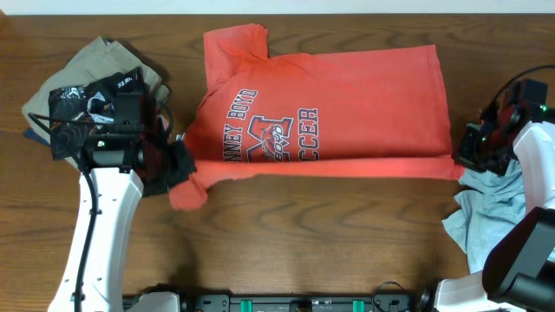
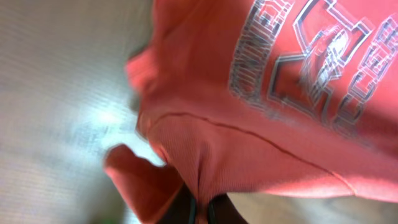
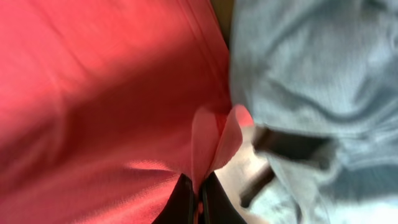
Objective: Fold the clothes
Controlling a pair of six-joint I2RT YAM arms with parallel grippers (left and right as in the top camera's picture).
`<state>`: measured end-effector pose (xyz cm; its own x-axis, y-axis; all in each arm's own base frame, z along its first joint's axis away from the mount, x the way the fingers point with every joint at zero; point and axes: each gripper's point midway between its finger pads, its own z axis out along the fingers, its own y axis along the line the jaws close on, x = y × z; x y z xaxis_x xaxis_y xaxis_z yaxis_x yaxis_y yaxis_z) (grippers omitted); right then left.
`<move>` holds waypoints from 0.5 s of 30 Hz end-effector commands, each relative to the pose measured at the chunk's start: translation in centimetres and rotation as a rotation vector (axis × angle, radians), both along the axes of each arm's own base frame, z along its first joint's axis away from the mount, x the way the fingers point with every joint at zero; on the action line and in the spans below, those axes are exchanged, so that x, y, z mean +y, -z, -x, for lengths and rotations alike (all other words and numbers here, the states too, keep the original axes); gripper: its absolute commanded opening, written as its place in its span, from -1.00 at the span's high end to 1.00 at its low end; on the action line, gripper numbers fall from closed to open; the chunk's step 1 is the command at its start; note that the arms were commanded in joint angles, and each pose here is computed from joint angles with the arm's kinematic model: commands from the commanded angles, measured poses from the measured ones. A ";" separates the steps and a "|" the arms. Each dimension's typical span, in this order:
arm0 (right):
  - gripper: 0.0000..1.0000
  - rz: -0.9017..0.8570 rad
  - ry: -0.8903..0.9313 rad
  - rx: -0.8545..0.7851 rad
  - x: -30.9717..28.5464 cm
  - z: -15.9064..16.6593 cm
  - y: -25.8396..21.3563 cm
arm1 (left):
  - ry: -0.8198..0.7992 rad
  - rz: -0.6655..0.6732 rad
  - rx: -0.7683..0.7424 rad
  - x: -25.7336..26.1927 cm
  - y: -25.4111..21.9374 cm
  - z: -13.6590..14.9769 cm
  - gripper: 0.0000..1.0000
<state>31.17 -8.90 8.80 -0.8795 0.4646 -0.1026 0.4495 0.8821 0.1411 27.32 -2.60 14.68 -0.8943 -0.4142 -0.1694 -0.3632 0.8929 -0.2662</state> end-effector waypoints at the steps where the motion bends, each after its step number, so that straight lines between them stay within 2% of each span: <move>1: 0.98 -0.018 -0.006 -0.044 0.5 -1.3 0.1 | -0.013 0.020 -0.018 -0.2 0.7 -1.4 0.88; 10: 0.92 0.018 -0.010 -0.198 0.3 -5.3 -0.8 | -0.012 0.019 -0.100 -0.1 2.6 -6.2 0.88; 11: 0.82 0.023 -0.002 -0.226 0.2 -6.0 -1.0 | -0.012 0.019 -0.117 -0.1 2.7 -7.0 0.87; 12: 0.56 0.031 0.007 -0.261 0.0 -6.9 -1.3 | -0.012 0.018 -0.140 -0.1 2.9 -7.9 0.86; 14: -0.24 0.043 0.024 -0.324 -0.4 -8.4 -1.8 | -0.011 0.018 -0.176 0.0 3.2 -9.2 0.21; 15: -0.39 0.047 0.029 -0.346 -0.5 -8.9 -2.0 | -0.011 0.018 -0.180 0.0 3.4 -9.5 -0.03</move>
<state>39.27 -9.48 10.84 -0.7987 0.4477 -0.4020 0.3854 0.8937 0.2297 36.37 -2.87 12.22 -0.8459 -0.4251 -0.3222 -0.3101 0.8834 -0.3513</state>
